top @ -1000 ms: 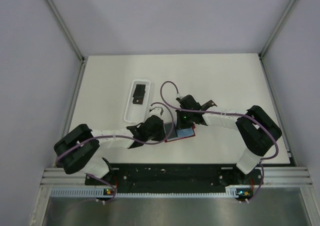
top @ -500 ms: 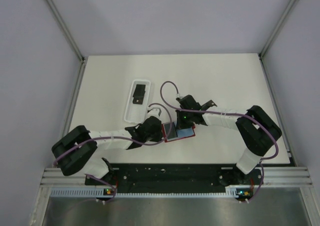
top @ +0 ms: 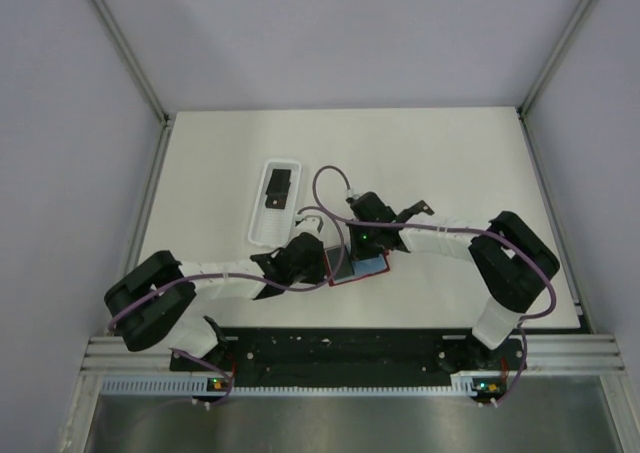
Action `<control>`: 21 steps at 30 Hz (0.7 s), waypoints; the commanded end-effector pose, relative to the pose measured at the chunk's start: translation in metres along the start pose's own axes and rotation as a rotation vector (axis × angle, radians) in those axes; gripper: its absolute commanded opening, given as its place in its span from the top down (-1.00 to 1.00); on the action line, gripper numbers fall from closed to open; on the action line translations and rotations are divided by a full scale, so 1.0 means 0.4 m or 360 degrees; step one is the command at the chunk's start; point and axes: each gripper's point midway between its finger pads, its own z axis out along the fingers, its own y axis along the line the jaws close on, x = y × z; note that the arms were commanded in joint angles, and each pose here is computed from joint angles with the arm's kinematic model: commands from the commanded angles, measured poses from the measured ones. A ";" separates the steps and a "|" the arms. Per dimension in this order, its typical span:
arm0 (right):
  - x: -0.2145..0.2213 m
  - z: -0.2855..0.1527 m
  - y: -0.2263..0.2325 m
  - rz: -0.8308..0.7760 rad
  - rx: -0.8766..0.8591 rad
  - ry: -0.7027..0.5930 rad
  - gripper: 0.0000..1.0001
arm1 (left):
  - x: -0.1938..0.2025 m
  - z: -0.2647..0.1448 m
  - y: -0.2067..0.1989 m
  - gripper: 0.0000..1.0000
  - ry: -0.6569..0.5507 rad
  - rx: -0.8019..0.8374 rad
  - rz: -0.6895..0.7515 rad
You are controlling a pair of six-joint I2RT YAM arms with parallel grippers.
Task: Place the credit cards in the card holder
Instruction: Insert the credit card into the card holder.
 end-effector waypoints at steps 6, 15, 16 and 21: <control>-0.136 -0.152 -0.046 -0.0057 0.0286 -0.0364 0.67 | 0.021 -0.007 0.034 1.00 0.0011 -0.0076 -0.0016; -0.264 -0.219 -0.290 0.0345 0.0622 -0.0486 0.07 | -0.032 -0.045 0.019 1.00 -0.0074 -0.0068 -0.0022; -0.276 -0.218 -0.315 0.0388 0.0683 -0.0485 0.00 | -0.026 -0.049 0.031 1.00 -0.0053 -0.0106 -0.0011; -0.333 -0.182 -0.407 0.0524 0.0796 -0.0476 -0.11 | -0.050 -0.071 0.028 0.91 -0.0084 -0.0124 -0.0001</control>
